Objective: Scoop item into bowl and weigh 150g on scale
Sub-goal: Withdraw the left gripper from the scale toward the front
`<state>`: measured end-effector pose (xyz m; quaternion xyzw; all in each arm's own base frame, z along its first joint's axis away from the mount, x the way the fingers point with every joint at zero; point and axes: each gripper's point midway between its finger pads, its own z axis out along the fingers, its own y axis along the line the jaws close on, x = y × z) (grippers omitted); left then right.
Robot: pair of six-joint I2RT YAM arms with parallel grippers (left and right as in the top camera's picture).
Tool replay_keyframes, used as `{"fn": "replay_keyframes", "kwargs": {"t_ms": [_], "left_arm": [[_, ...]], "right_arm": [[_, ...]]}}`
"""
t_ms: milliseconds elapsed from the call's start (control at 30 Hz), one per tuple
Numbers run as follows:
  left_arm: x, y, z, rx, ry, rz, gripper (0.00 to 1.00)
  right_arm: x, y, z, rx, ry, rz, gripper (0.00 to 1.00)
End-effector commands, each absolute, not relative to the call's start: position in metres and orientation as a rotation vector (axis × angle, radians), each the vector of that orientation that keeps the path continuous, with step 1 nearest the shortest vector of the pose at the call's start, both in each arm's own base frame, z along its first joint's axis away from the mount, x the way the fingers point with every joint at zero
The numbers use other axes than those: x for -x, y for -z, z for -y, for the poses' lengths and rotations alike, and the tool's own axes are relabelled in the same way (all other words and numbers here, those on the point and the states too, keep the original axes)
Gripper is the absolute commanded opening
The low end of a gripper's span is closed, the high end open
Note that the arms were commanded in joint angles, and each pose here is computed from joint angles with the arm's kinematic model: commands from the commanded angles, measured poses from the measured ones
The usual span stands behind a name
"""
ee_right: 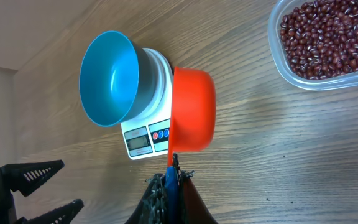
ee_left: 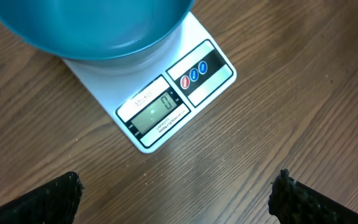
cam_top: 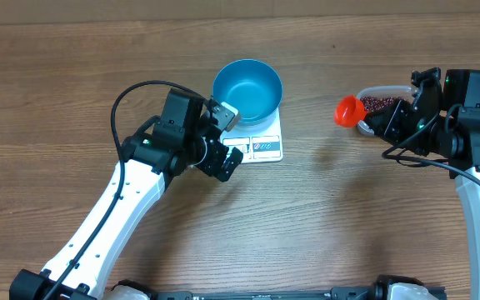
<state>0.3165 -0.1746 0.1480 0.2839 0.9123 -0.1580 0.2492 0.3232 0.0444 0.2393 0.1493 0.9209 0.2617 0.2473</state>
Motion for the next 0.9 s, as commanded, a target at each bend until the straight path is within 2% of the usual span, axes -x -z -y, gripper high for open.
{"fn": "replay_keyframes", "kwargs": {"t_ms": [0,467,867], "left_arm": [[-0.32,-0.15,0.172,-0.667,0.436,-2.518,0.99],[-0.307,-0.144,0.168,-0.695,0.437,-2.569,0.99],[-0.273,-0.214,0.153,-0.806,0.38,-2.278,1.0]], "right_arm": [[-0.324,-0.254,-0.041,-0.383,-0.69,-2.466,0.04],[-0.323,-0.254,-0.041,-0.384,-0.69,-2.47,0.04],[-0.322,-0.253,-0.041,-0.39,-0.685,-2.476,0.04]]}}
